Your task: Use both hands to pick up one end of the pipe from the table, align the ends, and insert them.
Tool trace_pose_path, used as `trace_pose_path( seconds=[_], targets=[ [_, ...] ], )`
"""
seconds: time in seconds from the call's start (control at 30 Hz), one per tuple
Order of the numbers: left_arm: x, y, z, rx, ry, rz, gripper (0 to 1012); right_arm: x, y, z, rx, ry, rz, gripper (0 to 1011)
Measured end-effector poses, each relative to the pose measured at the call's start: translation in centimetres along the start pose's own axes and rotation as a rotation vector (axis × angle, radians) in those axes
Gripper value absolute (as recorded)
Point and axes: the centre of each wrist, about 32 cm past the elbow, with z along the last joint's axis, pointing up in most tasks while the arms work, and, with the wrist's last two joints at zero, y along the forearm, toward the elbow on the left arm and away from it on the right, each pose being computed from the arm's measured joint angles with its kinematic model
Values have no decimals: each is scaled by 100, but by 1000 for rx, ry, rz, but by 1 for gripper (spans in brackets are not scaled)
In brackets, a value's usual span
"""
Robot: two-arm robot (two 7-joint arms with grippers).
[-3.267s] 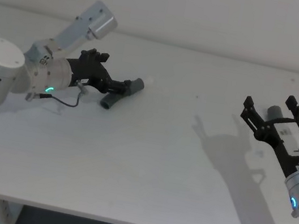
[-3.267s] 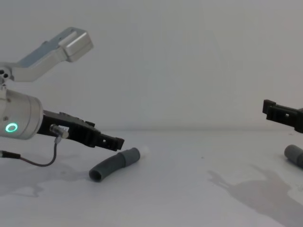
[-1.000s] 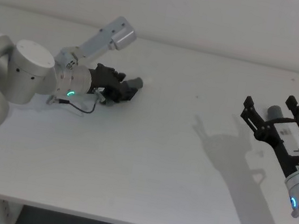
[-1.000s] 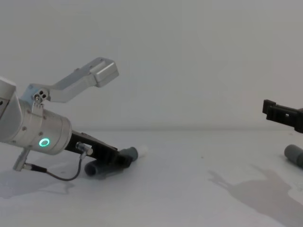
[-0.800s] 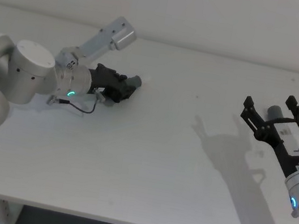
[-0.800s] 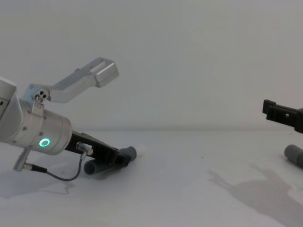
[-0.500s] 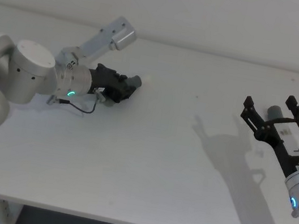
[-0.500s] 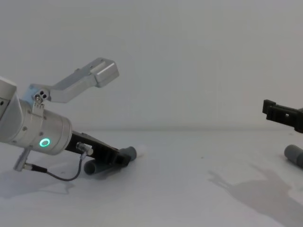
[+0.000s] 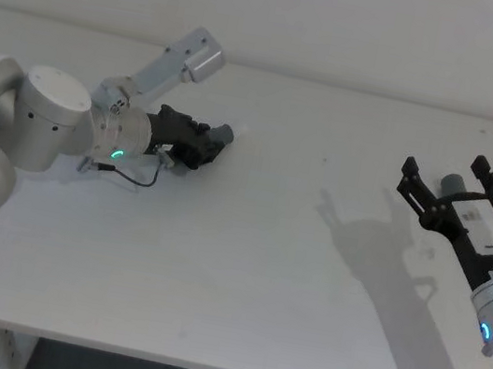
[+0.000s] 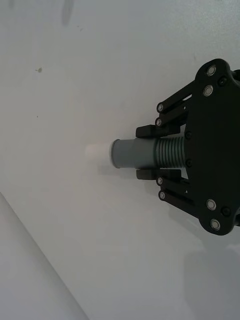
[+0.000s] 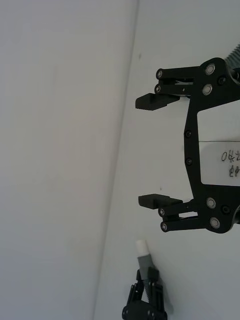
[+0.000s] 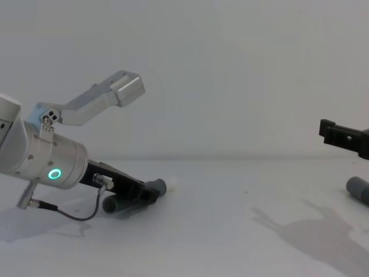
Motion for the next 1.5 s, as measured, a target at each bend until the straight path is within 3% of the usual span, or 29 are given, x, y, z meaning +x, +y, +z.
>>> trace_pose_path(
  seconds=[0.2,0.4,0.6,1.0,1.27,1.5],
  targets=[
    [0,0,0,0,0,0,354,57,48,91,2,-14,23,1002],
    [0,0,0,0,0,0,354,236,194,293,-9,-62,76,1002],
    [0,0,0,0,0,0,354,347,289,414,-35,-79,105,1001],
    [0,0,0,0,0,0,354,563,473,659,-156,-52,138,1002],
    [0,0,0,0,0,0,354,705,567,768,-274,-1,138,1001],
    [0,0,0,0,0,0,354,835,618,783,-362,22,135,1002]
  ],
)
